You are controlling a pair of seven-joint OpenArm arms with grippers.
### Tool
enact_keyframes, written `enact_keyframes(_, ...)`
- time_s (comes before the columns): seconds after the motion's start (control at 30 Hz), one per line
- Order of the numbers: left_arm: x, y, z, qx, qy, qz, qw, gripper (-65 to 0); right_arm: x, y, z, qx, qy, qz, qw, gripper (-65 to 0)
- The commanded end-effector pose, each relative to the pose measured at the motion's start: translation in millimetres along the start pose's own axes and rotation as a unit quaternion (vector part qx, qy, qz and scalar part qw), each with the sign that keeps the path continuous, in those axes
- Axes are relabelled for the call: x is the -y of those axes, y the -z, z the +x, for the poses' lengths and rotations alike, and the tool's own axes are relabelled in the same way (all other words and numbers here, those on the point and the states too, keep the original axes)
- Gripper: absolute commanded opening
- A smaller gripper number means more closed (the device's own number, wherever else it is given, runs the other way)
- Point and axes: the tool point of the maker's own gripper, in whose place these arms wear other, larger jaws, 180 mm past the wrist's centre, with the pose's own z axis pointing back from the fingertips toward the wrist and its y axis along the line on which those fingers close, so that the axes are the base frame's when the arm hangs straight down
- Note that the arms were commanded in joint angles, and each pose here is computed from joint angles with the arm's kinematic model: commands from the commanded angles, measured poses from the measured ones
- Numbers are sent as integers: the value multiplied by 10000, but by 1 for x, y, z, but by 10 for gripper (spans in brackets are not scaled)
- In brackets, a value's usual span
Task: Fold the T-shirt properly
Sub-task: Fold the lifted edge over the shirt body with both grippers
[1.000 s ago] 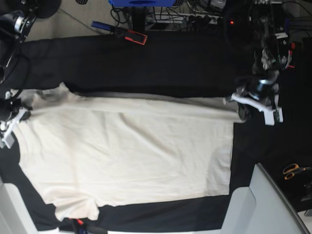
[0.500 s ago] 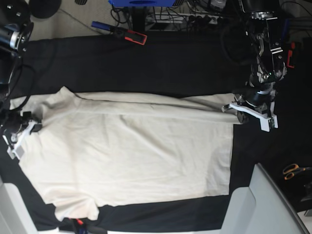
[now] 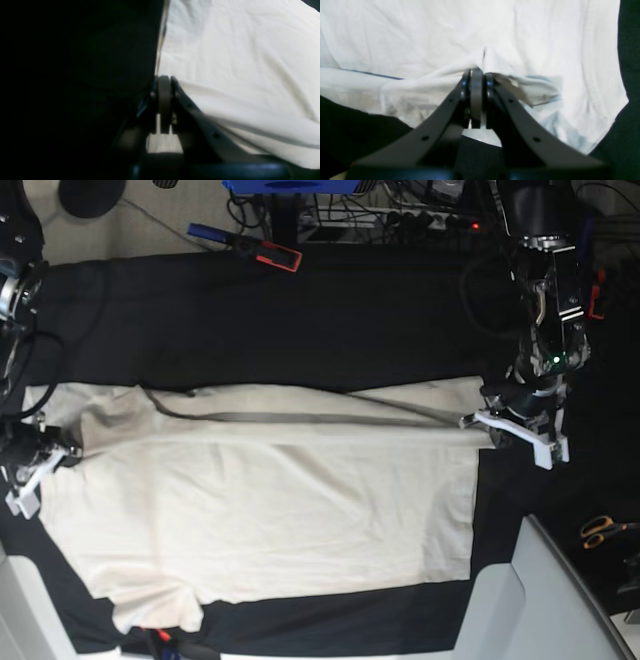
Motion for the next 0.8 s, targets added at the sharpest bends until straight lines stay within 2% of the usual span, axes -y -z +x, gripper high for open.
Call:
enact_keyframes(0.0,3,0,17,234,149,-66,9996,-650,5,-11,29,362,-82,-46,9993,-647)
enact_keyframes(0.33,20,6,39,420,242,-234,9986,-650,0,-9,36,506,-196,-26,9985,-647)
enact_keyframes(0.47,17,8,46,483,613,-13,9970,-650,-5,-7,40,471,-354,-10,9983,-647)
enact_keyframes(0.53,19,9,45,484,731,41,9961,-650,-8,-7,47,615,-371,11,9974,-647)
enact_keyframes(0.77,18,9,45,505,722,73,9961,-650,-10,-9,59,774,-390,31,9962,-647)
